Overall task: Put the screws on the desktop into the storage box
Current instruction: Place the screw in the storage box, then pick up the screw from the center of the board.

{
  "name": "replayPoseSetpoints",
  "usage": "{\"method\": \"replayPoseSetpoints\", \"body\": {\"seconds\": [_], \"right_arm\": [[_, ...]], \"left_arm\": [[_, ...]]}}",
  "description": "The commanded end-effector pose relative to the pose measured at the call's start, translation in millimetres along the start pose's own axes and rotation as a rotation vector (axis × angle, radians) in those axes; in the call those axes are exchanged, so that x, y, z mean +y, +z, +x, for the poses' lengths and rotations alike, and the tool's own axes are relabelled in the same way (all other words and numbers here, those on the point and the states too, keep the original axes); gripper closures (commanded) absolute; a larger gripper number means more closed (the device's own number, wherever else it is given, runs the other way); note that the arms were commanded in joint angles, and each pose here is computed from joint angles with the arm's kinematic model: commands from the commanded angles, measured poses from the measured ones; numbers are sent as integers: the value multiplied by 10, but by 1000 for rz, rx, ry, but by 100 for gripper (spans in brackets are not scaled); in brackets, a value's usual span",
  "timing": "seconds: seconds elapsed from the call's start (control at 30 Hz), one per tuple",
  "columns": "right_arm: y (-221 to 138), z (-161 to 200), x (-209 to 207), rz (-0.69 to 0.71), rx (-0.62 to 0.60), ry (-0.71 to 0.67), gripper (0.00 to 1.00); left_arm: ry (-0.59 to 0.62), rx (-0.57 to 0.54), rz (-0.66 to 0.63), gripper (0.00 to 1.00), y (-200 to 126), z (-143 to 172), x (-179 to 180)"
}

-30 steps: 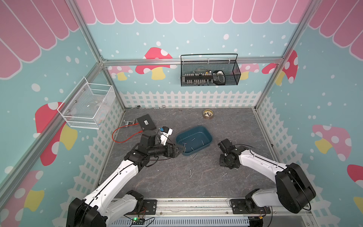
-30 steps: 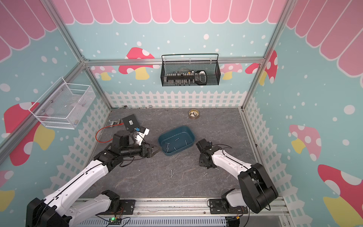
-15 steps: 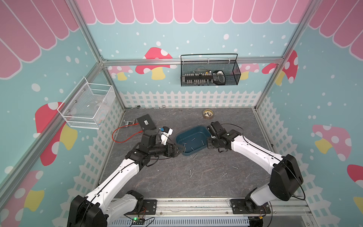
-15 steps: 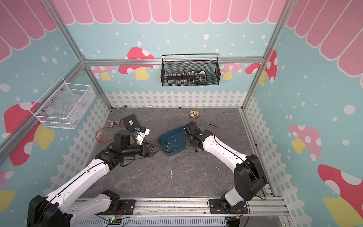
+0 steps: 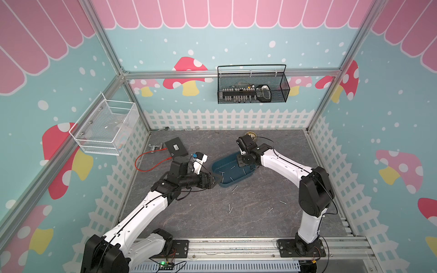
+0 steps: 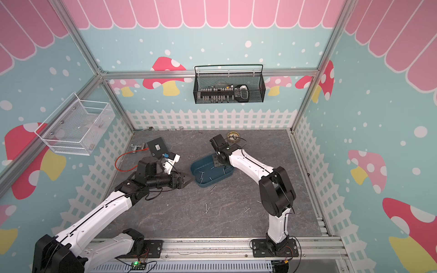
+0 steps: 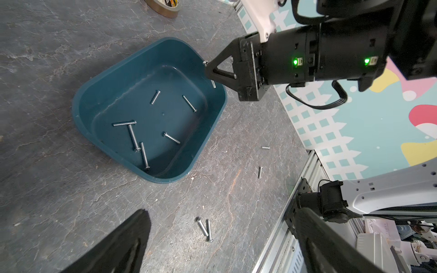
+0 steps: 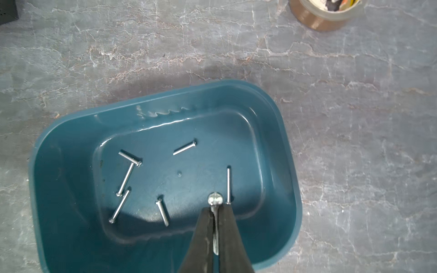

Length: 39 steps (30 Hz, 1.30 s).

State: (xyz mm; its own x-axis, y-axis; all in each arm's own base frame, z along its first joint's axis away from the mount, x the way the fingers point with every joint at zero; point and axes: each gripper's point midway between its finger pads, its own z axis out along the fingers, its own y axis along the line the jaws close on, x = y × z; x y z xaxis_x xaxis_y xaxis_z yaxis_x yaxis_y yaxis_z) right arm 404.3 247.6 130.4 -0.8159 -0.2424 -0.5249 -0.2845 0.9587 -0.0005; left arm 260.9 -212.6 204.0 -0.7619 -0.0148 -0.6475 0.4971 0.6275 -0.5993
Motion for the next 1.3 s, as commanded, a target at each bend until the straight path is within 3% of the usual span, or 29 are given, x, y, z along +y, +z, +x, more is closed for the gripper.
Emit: {"method": "replayPoseSetpoints", "body": {"seconds": [0.0,0.23,0.47,0.7,1.0,1.27], "right_arm": [[-32,-118,48,-5,-25,-35,86],[-175,-183,41,-17,-63,-45,60],[-448,-136,33,-67,-108,-48,41],[-885,105,16,-166,-168,-41,3],[-1439,561,-230,-219,-201,24,1],[-1706,1016,-579,-134,-145,138,3]], "left_arm": [[14,-23,-16,1,-12,-26,39],[11,-25,-34,1,0,-28,76],[18,-23,-44,1,16,-17,77],[53,27,-57,1,124,78,21],[199,125,-124,1,439,381,-292],[274,183,-98,3,915,569,-764]]}}
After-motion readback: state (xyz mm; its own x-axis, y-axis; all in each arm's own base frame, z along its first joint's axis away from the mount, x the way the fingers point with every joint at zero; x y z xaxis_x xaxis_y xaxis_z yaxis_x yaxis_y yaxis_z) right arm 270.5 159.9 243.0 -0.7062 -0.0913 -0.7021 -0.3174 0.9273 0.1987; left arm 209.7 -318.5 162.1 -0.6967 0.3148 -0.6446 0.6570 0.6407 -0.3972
